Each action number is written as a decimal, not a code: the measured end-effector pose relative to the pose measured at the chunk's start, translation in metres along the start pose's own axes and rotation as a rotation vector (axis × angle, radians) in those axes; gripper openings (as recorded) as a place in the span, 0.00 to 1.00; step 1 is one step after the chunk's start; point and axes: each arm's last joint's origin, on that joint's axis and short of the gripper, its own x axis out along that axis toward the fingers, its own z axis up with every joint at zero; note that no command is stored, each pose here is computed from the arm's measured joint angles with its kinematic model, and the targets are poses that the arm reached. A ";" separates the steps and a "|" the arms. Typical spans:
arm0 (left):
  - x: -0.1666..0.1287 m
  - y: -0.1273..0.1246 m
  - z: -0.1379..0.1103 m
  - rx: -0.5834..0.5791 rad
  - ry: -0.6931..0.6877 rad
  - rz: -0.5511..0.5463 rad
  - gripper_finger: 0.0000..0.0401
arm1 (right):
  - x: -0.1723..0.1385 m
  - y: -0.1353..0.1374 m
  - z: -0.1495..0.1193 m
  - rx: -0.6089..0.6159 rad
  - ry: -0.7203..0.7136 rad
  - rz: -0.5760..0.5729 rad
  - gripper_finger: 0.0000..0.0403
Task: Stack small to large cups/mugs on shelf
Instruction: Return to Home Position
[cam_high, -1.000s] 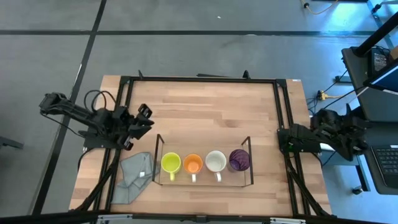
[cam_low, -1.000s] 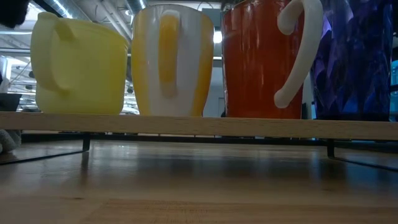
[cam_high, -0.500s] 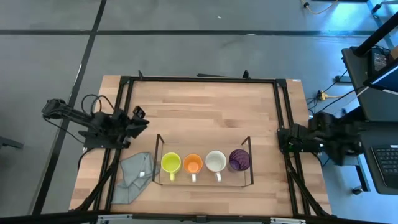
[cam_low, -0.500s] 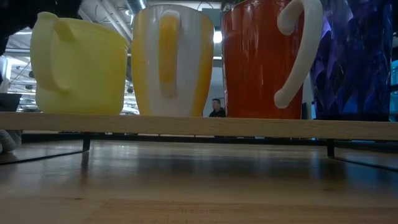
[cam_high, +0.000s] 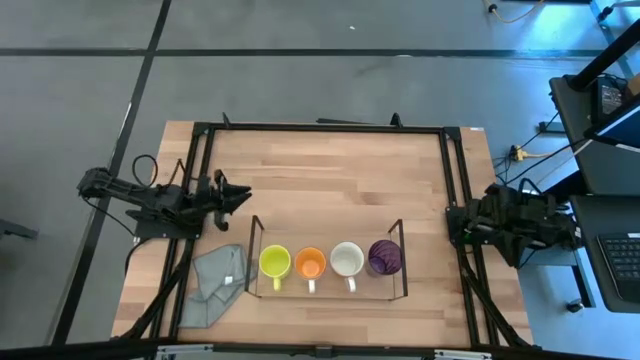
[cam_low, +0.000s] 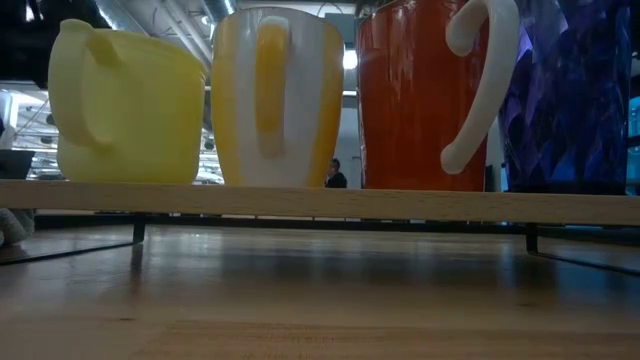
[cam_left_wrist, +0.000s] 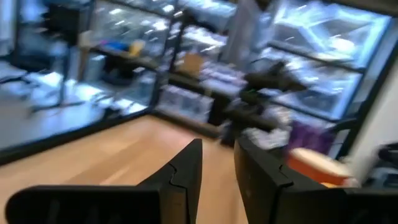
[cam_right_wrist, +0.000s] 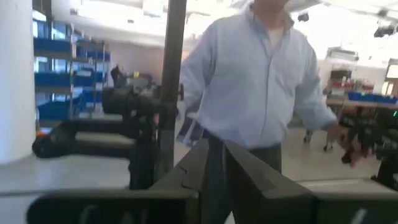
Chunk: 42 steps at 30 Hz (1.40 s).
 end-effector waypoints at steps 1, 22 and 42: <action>-0.001 0.002 -0.002 -0.004 0.012 0.034 0.22 | 0.000 0.000 0.001 -0.005 -0.023 -0.002 0.13; -0.003 0.003 -0.011 -0.039 0.117 -0.021 0.22 | 0.000 -0.001 0.004 -0.207 -0.130 -0.025 0.13; -0.003 0.003 -0.011 -0.039 0.117 -0.023 0.22 | 0.000 -0.001 0.004 -0.207 -0.130 -0.025 0.13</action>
